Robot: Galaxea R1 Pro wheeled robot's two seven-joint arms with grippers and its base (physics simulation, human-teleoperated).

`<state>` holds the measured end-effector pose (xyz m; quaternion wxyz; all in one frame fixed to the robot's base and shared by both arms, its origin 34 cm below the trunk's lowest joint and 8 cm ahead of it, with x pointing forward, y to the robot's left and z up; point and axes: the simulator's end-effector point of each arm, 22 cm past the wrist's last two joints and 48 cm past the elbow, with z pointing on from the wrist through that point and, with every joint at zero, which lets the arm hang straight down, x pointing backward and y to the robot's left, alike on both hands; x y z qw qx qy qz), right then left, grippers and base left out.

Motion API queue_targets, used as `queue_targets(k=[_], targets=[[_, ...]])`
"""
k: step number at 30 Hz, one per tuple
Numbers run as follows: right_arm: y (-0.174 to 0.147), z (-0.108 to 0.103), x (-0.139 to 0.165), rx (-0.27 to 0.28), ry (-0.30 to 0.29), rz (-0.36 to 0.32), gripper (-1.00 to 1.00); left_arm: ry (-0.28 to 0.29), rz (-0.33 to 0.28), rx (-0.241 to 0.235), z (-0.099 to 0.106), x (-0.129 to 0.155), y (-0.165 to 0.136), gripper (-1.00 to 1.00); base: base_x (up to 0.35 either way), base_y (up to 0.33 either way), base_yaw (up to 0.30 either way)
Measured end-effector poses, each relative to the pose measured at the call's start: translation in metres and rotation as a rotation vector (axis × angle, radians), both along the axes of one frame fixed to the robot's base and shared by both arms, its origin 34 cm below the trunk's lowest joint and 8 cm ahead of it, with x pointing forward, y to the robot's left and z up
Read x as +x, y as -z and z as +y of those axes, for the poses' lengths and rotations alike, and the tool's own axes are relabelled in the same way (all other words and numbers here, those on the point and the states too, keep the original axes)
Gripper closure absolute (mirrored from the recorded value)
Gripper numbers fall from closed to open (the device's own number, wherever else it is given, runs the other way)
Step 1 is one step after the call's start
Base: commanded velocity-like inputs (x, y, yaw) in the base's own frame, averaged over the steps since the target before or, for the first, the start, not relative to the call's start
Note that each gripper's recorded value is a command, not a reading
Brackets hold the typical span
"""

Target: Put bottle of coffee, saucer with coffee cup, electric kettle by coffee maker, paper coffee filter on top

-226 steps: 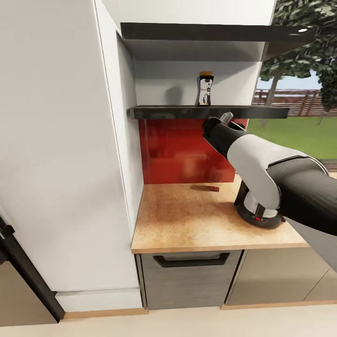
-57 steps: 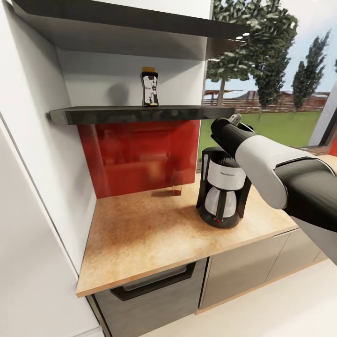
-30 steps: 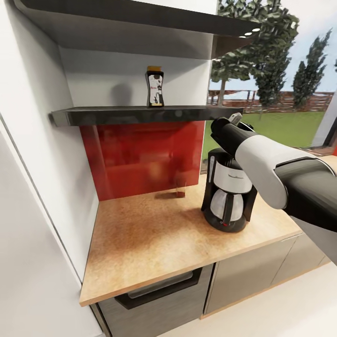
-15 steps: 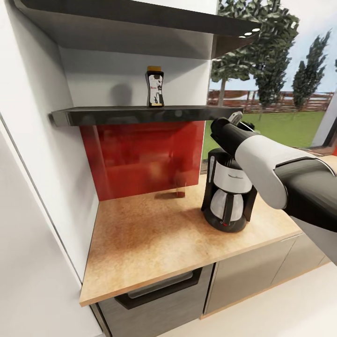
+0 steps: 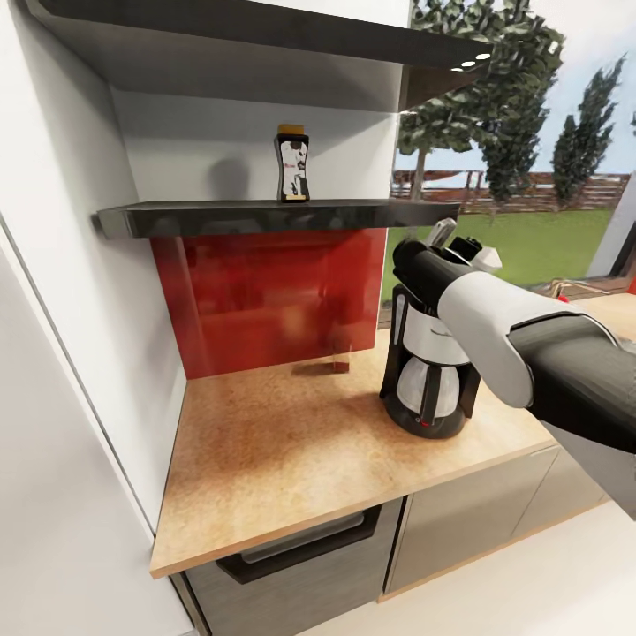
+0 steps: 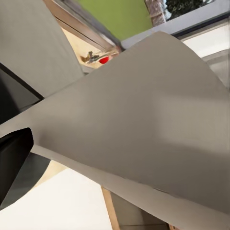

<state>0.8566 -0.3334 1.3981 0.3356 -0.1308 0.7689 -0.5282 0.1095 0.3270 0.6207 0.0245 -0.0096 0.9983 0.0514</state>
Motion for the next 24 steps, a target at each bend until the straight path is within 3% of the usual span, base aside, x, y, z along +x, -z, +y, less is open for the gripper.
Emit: queue_targets(k=[24], targets=[[0.017, 0.001, 0.0, -0.001, -0.002, 0.024, 1.0, 0.0, 0.0, 0.0, 0.0, 0.0, 0.0, -1.0, 0.0, 0.038, 0.0]])
